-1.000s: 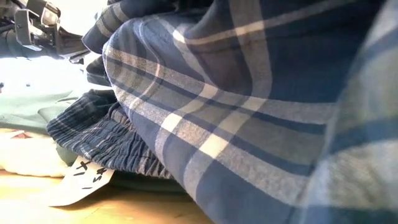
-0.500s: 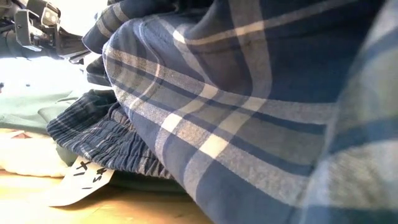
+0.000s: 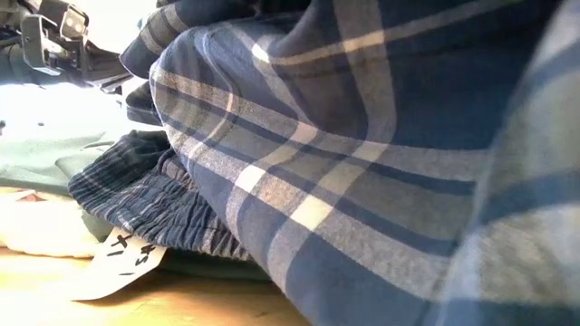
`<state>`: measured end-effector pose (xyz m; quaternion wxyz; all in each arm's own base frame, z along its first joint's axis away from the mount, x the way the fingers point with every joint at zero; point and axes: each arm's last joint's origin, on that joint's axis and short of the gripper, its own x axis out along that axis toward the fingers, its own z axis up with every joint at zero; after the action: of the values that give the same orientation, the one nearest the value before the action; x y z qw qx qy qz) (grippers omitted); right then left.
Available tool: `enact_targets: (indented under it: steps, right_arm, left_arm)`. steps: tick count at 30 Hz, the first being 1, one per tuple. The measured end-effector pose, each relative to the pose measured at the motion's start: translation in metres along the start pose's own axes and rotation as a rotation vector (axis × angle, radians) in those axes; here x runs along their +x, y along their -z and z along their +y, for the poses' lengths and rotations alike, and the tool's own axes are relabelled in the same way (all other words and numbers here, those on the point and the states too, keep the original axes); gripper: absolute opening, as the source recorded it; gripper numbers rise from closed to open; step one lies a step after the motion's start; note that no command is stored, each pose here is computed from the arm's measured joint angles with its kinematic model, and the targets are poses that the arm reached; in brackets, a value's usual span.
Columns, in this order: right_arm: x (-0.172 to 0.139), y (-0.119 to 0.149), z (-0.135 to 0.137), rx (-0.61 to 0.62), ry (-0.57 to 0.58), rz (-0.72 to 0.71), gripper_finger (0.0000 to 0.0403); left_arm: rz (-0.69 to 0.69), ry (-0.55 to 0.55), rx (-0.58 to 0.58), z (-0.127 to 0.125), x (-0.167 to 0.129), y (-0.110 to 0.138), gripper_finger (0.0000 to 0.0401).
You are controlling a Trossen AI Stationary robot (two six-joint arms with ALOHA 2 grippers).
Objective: Sort clothes
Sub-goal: Put the blue long sleeve polo into the white bin
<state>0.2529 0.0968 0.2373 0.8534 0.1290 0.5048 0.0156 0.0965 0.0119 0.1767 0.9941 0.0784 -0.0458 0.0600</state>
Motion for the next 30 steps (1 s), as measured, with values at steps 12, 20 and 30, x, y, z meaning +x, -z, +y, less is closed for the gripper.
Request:
enact_targets:
  steps: [12, 20, 30]
  right_arm:
    - [0.101, 0.024, 0.005, -0.158, 0.022, 0.268, 0.0197]
    - [0.086, 0.013, -0.006, -0.142, 0.055, 0.226, 0.0018]
    - [-0.083, -0.055, 0.015, -0.151, 0.108, -0.414, 0.0008]
  left_arm:
    - [0.001, 0.000, 0.000, 0.000, 0.000, 0.000, 0.0001]
    - [0.001, 0.000, 0.000, 0.000, 0.000, 0.000, 0.0001]
    - [0.002, 0.001, 0.000, 0.000, 0.000, 0.000, 0.0001]
